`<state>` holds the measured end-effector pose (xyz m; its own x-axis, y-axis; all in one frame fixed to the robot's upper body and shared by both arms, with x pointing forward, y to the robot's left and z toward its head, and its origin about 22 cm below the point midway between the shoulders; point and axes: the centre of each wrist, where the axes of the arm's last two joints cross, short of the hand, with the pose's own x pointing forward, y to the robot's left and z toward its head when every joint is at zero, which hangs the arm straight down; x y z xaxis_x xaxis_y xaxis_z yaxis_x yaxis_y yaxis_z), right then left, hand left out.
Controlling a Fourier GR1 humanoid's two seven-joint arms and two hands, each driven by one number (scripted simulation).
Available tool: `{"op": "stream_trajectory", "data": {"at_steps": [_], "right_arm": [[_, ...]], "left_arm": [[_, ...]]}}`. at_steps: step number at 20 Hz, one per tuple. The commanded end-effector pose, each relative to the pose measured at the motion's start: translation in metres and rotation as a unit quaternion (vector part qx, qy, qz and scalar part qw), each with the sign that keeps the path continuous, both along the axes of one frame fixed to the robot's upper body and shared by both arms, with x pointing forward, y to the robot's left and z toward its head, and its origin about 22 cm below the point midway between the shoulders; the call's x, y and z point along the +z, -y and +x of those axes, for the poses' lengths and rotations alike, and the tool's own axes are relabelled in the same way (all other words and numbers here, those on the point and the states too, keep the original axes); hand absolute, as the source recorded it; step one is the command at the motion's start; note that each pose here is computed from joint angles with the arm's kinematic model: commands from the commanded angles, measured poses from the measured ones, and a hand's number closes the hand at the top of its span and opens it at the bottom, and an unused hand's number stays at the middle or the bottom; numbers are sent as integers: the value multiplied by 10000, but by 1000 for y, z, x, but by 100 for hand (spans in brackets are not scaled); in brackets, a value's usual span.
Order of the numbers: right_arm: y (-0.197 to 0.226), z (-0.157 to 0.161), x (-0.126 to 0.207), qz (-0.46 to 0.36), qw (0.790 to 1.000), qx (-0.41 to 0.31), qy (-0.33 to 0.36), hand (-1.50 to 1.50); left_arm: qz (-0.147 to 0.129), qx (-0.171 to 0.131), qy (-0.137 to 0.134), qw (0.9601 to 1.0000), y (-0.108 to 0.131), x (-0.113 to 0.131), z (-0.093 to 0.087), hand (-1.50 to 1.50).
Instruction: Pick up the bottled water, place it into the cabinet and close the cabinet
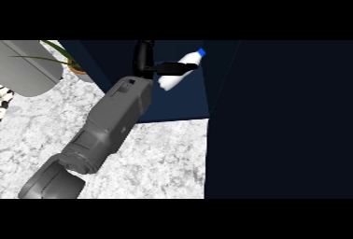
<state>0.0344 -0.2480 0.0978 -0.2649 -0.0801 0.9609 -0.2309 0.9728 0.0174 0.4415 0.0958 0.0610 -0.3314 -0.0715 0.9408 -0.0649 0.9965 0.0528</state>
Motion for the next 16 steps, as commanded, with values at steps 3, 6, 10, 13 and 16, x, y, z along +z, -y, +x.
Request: {"op": "stream_trajectory", "data": {"at_steps": [3, 6, 10, 13, 16], "right_arm": [[-2, 1, 19, 247, 9997, -74, 38, -150], [-4, -12, 28, 243, 9996, -62, -88, -150], [-7, -4, 20, 239, 9994, -224, -68, -150], [-12, -1, 25, 155, 9997, -195, 16, -150], [-6, 0, 22, 186, 9994, -281, 16, -150]], "left_arm": [[-193, -253, 55, 9995, 15, 0, -5, -150], [-304, -302, 117, 9990, 10, -12, -10, -150], [-474, -480, 102, 9977, 8, -25, -20, -150], [-651, -759, -126, 9949, 15, -26, -30, -150], [-861, -1110, -36, 9901, 11, -42, -42, -150]]}}
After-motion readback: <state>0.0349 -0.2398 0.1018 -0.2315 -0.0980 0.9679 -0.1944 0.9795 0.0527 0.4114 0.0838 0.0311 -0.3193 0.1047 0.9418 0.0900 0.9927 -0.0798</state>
